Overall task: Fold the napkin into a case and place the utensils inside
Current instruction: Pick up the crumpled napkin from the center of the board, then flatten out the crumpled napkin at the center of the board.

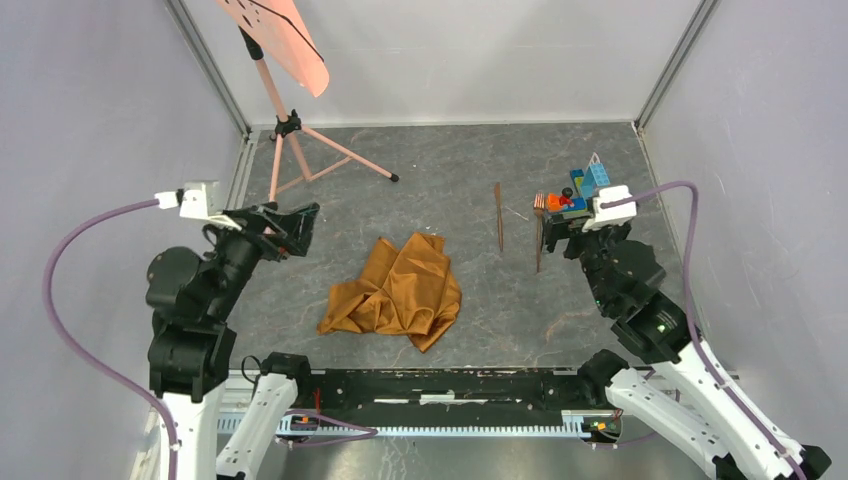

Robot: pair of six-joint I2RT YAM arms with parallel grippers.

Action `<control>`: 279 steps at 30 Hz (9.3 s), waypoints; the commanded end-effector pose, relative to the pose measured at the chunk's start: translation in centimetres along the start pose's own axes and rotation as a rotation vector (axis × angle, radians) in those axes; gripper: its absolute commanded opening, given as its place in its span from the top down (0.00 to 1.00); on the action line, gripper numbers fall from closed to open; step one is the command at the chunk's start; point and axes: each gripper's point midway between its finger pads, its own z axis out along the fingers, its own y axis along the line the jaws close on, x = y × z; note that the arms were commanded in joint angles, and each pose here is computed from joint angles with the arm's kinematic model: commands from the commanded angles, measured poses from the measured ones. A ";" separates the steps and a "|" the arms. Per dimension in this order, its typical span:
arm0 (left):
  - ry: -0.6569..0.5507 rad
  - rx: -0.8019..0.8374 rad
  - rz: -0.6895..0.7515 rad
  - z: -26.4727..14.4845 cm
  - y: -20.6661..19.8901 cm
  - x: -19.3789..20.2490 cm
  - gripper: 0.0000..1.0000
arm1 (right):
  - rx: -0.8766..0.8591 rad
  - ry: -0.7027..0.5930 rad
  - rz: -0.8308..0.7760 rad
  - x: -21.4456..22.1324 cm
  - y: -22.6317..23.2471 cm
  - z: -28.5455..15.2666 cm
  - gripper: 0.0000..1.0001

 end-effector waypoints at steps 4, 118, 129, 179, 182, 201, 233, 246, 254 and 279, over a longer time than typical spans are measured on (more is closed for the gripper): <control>0.330 -0.057 -0.093 2.1 2.6 9.0 0.00 | -0.073 0.115 0.046 4.4 3.4 2.7 0.02; 0.596 -0.169 -0.060 16.6 6.8 14.5 0.98 | -0.154 0.647 0.106 25.5 6.1 18.3 0.14; 0.570 -0.112 -0.061 16.5 5.5 13.3 0.98 | -0.638 0.606 0.264 24.0 24.3 13.2 0.02; 0.865 -0.662 -0.178 9.6 15.3 27.0 0.98 | -0.538 0.606 -0.090 22.8 25.7 17.0 0.08; 0.895 -0.727 -0.284 7.0 15.3 29.7 0.98 | -0.525 0.621 -0.081 24.6 25.8 16.7 0.10; 0.875 -0.727 -0.354 6.2 15.5 32.3 0.98 | -0.595 0.491 -0.200 19.0 25.1 13.8 1.00; 0.887 -0.739 -0.255 5.6 16.8 32.0 0.98 | -0.529 0.531 -0.094 19.6 27.2 14.9 0.11; 0.875 -0.784 -0.293 4.3 17.1 32.8 0.98 | -0.825 0.667 -0.059 22.7 24.7 2.2 0.18; 0.885 -0.786 -0.306 3.8 17.0 33.3 0.98 | -0.643 0.472 -0.181 15.5 27.8 12.8 0.09; 0.881 -0.697 -0.311 4.3 15.6 32.4 0.98 | -0.492 0.524 -0.325 24.4 31.8 23.3 0.32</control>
